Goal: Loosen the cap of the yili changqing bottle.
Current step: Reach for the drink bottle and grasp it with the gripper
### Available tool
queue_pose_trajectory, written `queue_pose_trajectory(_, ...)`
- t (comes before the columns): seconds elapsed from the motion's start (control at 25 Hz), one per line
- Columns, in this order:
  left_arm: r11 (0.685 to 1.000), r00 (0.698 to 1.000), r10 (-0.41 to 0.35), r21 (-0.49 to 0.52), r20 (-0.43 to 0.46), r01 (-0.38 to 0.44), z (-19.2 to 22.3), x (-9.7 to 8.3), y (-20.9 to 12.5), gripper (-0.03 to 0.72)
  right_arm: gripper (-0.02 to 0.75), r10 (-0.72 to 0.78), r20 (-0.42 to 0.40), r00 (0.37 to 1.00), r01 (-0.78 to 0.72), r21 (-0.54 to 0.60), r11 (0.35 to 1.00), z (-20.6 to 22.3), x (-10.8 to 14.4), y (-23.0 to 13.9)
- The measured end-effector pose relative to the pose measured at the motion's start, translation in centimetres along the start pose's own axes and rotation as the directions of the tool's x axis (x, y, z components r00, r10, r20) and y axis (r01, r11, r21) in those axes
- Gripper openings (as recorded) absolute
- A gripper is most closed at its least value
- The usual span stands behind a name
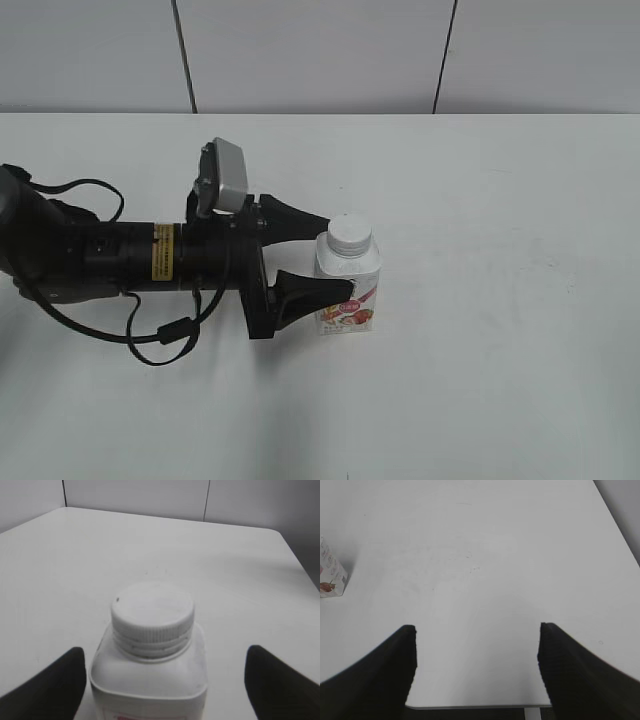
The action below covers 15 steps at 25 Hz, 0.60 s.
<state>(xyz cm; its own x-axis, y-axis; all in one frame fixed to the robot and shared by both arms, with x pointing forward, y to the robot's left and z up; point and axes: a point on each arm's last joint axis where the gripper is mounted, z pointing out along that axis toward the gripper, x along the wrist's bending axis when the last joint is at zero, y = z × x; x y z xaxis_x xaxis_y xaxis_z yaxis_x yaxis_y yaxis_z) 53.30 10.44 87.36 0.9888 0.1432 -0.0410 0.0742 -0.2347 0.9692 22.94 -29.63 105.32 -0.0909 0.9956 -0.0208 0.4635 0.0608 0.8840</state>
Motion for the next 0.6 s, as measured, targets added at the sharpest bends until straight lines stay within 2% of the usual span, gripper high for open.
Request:
queue_pose_trajectory(0.16,1.0,1.0,0.01,0.0,-0.008,-0.01,0.13,0.36,0.17,0.568,0.592,0.0,0.0,1.0,0.0,0.0,1.0,0.0,0.0,0.0)
queue_pose_trajectory(0.36,1.0,1.0,0.016,0.015,-0.012,-0.016,0.16,0.49,0.11,0.447,0.592,0.0,0.0,1.0,0.0,0.0,1.0,0.0,0.0,0.0)
queue_pose_trajectory(0.6,0.999,0.999,0.034,0.03,0.008,-0.034,0.21,0.44,0.07,0.437,0.592,0.0,0.0,1.0,0.0,-0.001,1.0,0.0,0.0,0.01)
